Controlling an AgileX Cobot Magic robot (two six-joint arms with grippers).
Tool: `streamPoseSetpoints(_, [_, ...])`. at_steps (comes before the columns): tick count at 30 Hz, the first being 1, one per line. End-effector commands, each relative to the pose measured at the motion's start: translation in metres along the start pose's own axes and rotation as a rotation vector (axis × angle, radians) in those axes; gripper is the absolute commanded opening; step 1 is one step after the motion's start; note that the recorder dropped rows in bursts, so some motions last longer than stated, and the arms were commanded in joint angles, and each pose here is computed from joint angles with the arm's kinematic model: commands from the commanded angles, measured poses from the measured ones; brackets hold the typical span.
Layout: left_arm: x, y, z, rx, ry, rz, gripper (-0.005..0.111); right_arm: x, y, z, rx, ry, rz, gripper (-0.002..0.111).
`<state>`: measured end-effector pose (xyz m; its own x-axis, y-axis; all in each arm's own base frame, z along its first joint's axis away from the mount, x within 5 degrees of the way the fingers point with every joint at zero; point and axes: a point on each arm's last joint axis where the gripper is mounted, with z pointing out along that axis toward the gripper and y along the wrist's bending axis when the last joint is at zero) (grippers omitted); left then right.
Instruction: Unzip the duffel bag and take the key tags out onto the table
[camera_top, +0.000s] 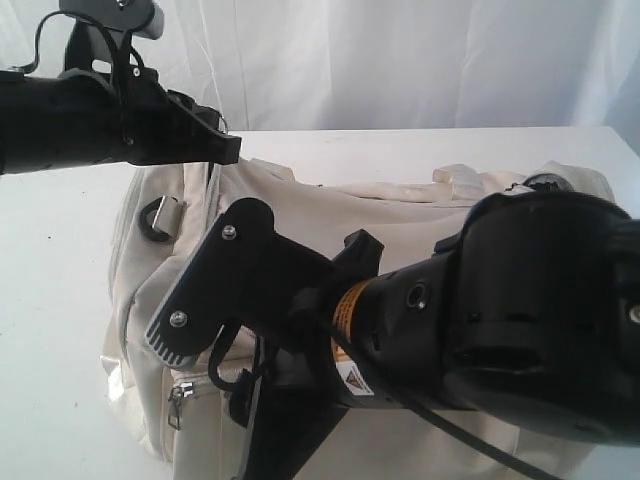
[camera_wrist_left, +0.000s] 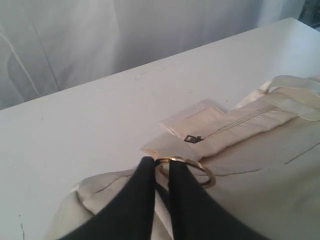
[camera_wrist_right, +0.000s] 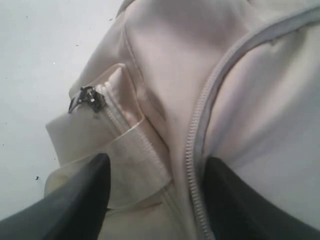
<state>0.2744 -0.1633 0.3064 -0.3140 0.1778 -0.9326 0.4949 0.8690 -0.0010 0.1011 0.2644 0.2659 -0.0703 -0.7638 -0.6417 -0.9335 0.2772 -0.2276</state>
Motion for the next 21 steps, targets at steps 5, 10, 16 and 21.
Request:
streamPoseSetpoints(5, [-0.017, -0.007, -0.024, 0.093, -0.094, -0.013, 0.013, 0.000, 0.000, -0.002, -0.001, 0.007, 0.014, 0.053])
streamPoseSetpoints(10, [-0.018, 0.001, -0.029, 0.005, -0.089, -0.066, 0.013, -0.001, 0.000, -0.001, -0.003, -0.009, 0.012, 0.053])
streamPoseSetpoints(16, [-0.019, -0.002, -0.030, 0.086, -0.105, -0.127, 0.013, -0.001, 0.000, -0.001, -0.002, -0.007, 0.014, 0.053])
streamPoseSetpoints(21, [-0.022, 0.007, -0.032, 0.354, -0.116, -0.342, 0.000, -0.001, 0.000, -0.001, -0.004, -0.004, 0.032, 0.053])
